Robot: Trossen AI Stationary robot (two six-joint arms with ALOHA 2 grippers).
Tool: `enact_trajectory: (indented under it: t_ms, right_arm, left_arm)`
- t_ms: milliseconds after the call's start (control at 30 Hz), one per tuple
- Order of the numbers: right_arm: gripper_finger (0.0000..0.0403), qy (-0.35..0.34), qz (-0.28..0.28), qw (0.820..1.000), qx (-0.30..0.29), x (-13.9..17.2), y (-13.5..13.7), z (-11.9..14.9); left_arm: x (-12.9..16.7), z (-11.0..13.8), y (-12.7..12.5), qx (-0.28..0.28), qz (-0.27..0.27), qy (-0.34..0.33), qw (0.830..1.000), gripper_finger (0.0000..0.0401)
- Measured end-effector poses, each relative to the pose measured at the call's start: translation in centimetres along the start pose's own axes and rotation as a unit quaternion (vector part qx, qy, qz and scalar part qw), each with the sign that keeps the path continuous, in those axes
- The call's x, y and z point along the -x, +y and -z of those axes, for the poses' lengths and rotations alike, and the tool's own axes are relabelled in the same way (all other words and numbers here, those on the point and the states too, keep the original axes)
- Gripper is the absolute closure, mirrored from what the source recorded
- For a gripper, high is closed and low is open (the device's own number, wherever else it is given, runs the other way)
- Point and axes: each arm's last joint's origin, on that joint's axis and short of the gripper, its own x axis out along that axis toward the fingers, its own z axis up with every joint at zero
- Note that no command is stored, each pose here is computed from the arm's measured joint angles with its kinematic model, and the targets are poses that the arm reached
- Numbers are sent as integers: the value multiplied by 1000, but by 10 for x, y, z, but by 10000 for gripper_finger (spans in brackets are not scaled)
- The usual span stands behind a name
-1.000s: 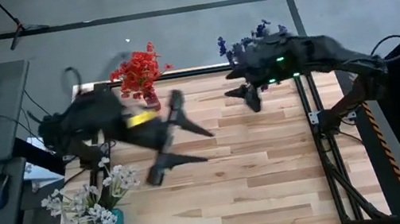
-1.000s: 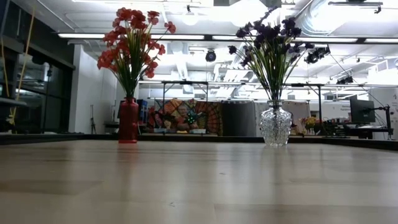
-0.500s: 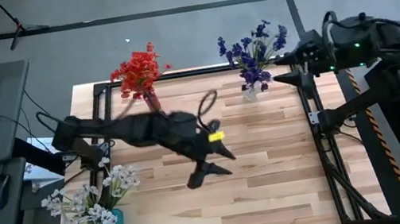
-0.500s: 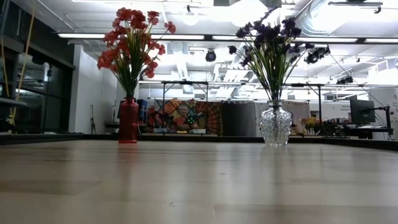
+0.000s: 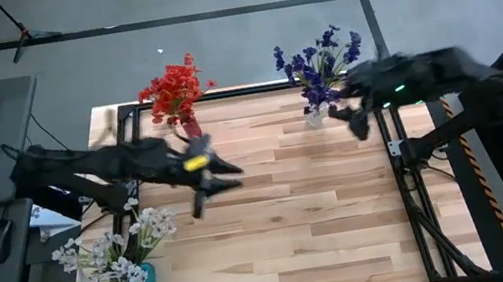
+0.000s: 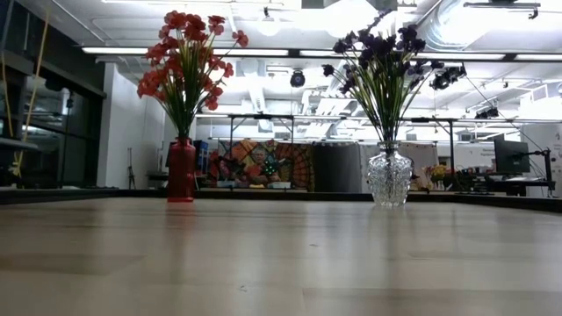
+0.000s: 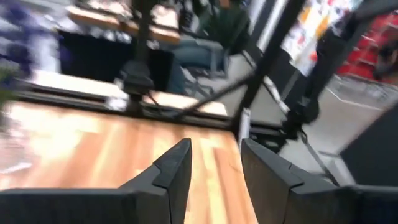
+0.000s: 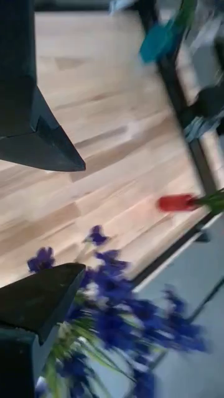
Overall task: Sort flowers into vase by color
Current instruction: Return to Home Position
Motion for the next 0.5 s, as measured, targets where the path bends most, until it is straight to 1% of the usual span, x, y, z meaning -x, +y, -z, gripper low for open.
enact_trajectory:
  t_ms: [67,133,233,300,400,500]
  right_arm:
    - [160,22,9,1000,-14,-24,4,10]
    - [160,44,-13,999,-27,-54,12,23]
    - [160,55,-90,993,-60,-107,26,46]
    - [160,25,-157,983,-90,-143,37,59]
    - [160,-8,-219,966,-138,-188,49,77]
    - [160,-15,-243,955,-169,-217,55,89]
  left_arm:
    - [25,-8,1,-2,-8,-12,1000,279]
    - [51,-11,2,5,-11,-8,1000,279]
    - [90,-13,2,18,-12,-8,1000,279]
    - [110,-13,4,25,-21,-13,999,279]
    - [121,-9,6,40,-32,5,999,279]
    - [112,0,6,43,-14,59,997,279]
